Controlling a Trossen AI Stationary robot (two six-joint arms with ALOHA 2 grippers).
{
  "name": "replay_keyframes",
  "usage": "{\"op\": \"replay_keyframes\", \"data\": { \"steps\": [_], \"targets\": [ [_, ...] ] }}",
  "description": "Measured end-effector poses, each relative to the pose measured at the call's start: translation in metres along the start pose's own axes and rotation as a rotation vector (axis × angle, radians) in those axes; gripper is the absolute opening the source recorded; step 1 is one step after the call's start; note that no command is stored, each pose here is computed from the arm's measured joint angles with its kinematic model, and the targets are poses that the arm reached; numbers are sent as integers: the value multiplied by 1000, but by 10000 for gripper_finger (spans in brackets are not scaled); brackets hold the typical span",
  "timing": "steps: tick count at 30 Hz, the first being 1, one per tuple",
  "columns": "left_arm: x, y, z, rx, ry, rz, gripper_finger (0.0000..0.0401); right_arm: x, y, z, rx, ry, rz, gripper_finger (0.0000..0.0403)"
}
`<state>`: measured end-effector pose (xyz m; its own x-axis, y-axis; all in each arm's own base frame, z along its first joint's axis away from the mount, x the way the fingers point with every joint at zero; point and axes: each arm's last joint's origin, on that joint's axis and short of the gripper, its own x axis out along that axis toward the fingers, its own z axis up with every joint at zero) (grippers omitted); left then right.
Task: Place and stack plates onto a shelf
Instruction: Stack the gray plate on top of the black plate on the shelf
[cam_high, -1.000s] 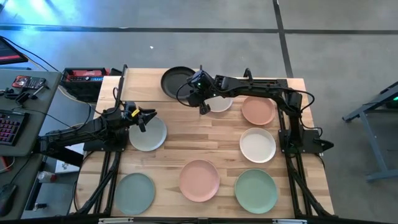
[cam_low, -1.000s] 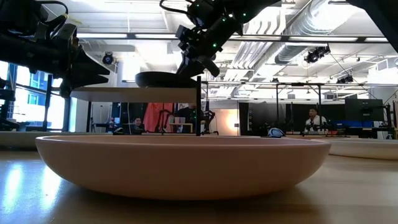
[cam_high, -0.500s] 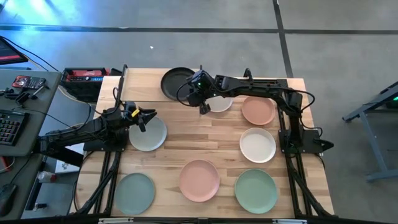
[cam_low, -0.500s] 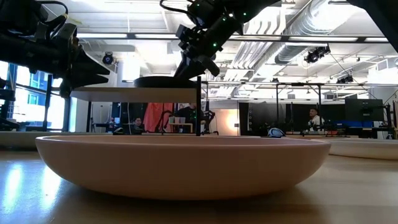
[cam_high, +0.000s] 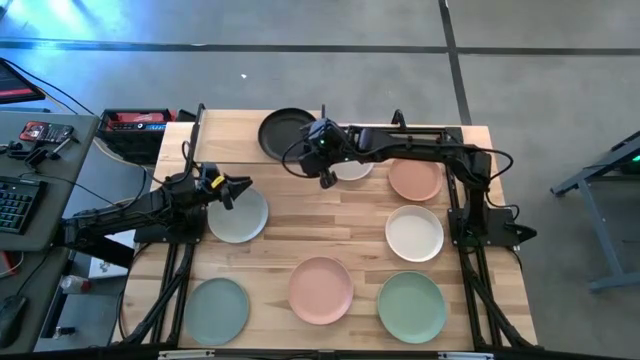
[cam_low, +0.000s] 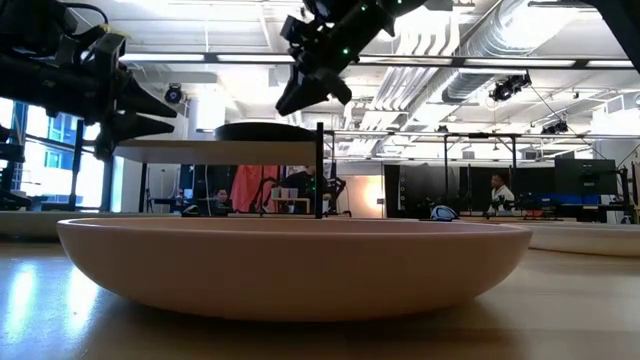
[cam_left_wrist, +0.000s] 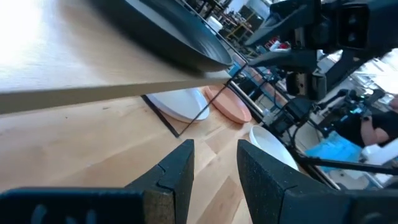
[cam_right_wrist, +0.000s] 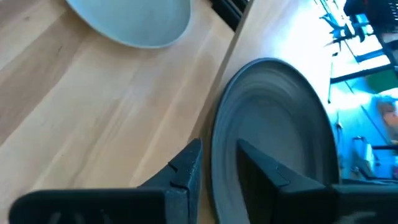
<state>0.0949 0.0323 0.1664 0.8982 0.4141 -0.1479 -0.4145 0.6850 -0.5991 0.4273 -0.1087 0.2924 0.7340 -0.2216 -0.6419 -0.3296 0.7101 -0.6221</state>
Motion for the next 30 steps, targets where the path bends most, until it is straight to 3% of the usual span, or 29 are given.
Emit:
{"op": "replay_keyframes", "data": {
  "steps": [12, 23, 30],
  "targets": [
    [0, -1, -1, 20, 26, -32, 110, -11, 15, 26, 79, 32, -68, 80],
    [-1, -5, -3, -74, 123, -153, 110, -26, 42, 61, 312, -15, -61, 80],
    [-11, -25, 22, -82, 97, -257, 110, -34, 67, 85, 336, 23, -138, 80]
  ]
}}
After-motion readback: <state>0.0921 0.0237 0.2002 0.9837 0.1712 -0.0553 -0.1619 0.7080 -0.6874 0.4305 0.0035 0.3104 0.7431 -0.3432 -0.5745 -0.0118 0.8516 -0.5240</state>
